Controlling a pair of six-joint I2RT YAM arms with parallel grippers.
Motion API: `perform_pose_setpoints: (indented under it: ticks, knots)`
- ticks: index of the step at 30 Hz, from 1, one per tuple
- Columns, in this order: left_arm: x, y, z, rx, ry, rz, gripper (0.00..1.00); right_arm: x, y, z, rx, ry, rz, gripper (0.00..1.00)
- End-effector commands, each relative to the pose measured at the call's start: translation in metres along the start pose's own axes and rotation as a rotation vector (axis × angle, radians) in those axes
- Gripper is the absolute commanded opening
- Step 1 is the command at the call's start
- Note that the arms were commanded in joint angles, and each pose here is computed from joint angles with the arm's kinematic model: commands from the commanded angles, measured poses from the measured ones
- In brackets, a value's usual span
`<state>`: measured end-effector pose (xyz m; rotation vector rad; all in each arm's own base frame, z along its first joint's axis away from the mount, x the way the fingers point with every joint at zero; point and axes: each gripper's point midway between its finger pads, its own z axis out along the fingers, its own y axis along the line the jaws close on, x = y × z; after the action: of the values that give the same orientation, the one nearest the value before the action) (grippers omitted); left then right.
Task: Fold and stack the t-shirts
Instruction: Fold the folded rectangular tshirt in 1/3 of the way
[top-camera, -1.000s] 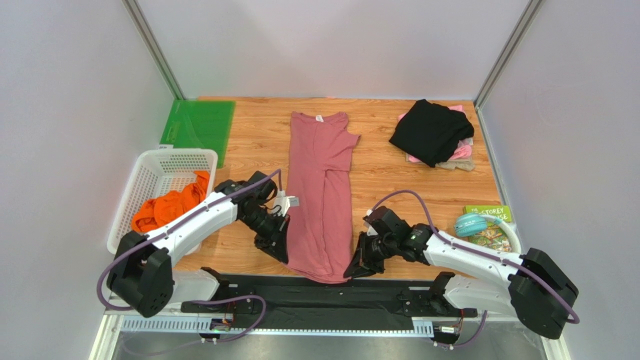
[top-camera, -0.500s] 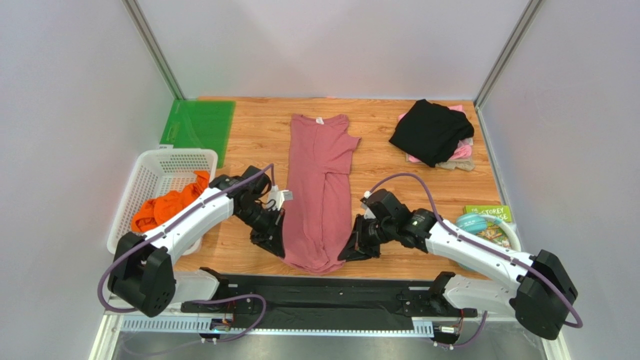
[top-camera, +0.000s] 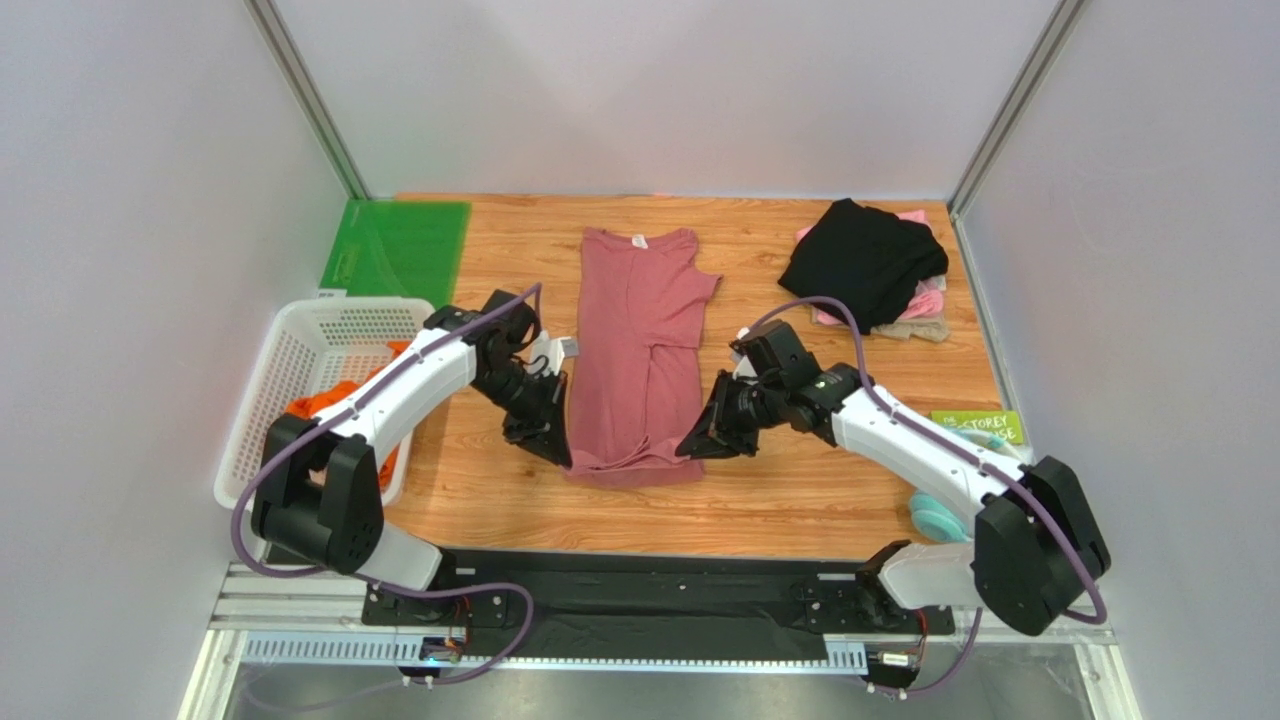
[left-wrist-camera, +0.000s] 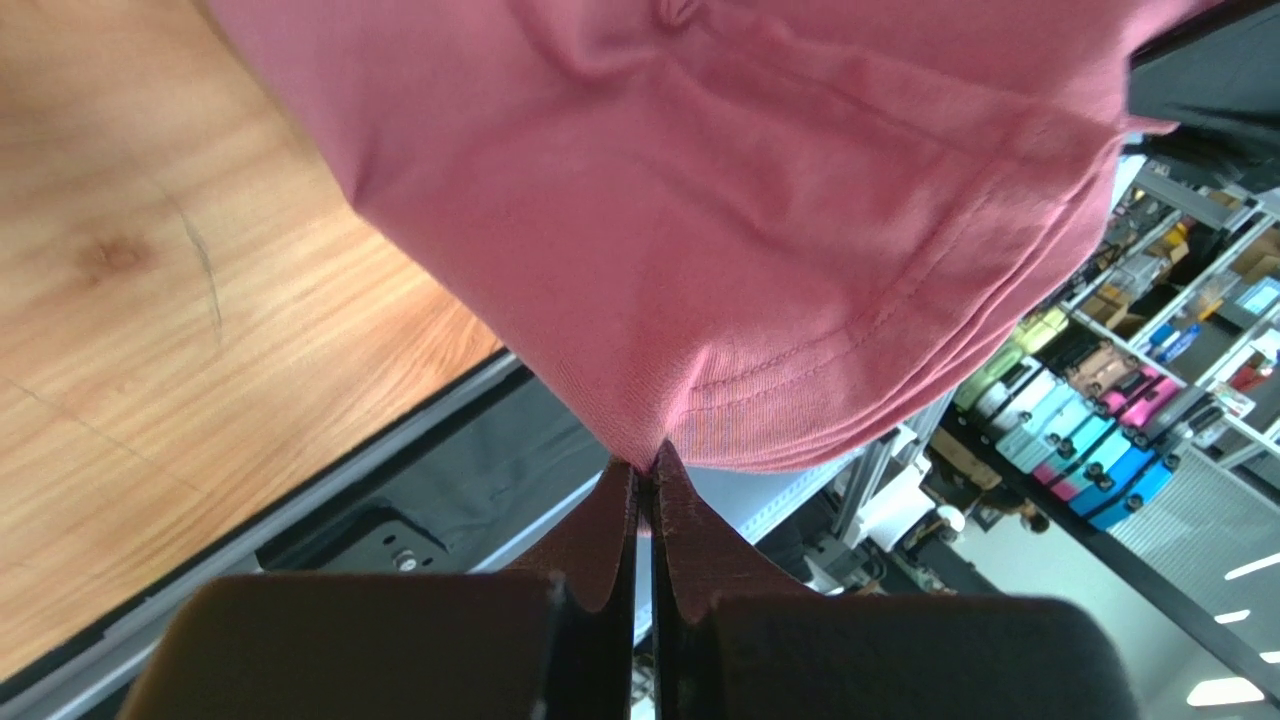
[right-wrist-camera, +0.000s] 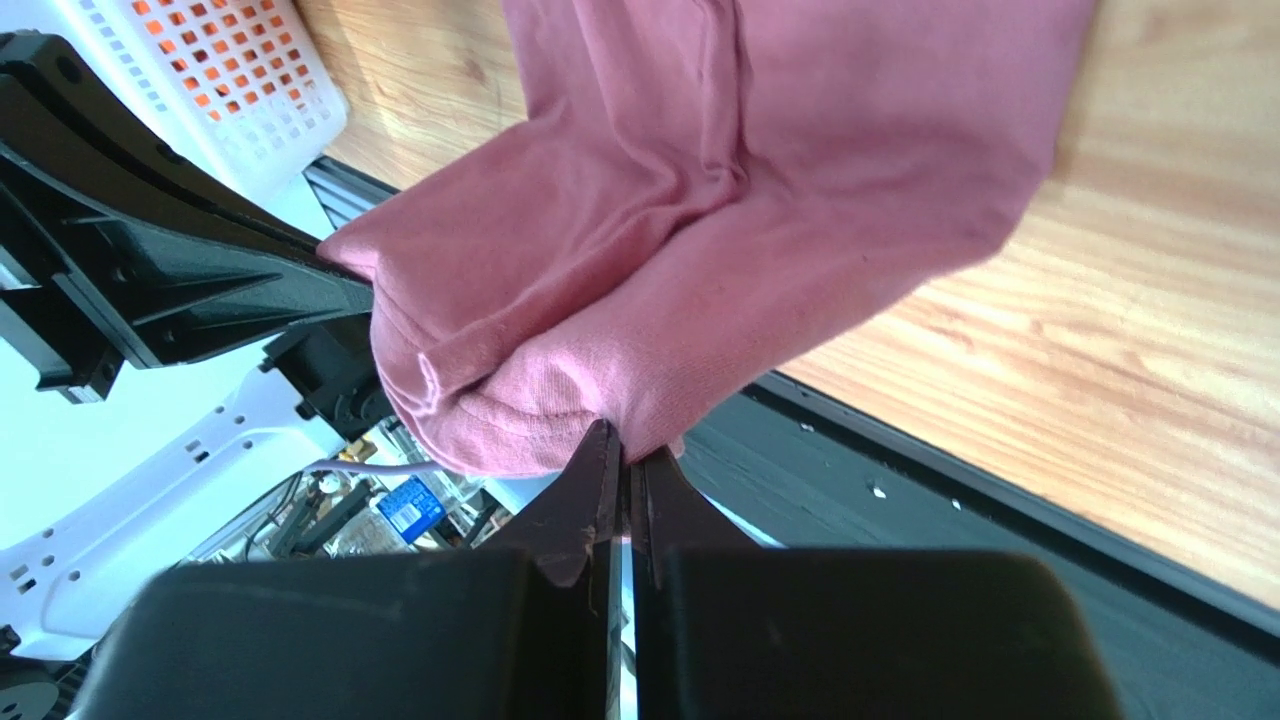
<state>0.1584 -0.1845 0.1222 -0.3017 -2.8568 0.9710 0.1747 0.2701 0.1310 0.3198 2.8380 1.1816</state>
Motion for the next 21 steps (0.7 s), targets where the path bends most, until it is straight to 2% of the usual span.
perform_pose_setpoints:
  ticks: [1,8,16,21]
  knots:
    - [-0.029,-0.007,-0.007,0.012,-0.046,0.029,0.0,-0.023,0.027,-0.003,-0.075,-0.023,-0.071,0.0]
    - [-0.07,-0.006,-0.017,-0.011,-0.101,0.027,0.0,-0.052,0.03,0.01,-0.078,-0.025,-0.062,0.0]
    - [-0.107,0.02,-0.019,-0.082,-0.15,-0.014,0.0,-0.084,0.02,0.017,-0.067,-0.041,-0.025,0.0]
    - [-0.12,0.032,-0.012,-0.107,-0.14,-0.032,0.0,-0.099,0.019,0.019,-0.071,-0.045,-0.015,0.0]
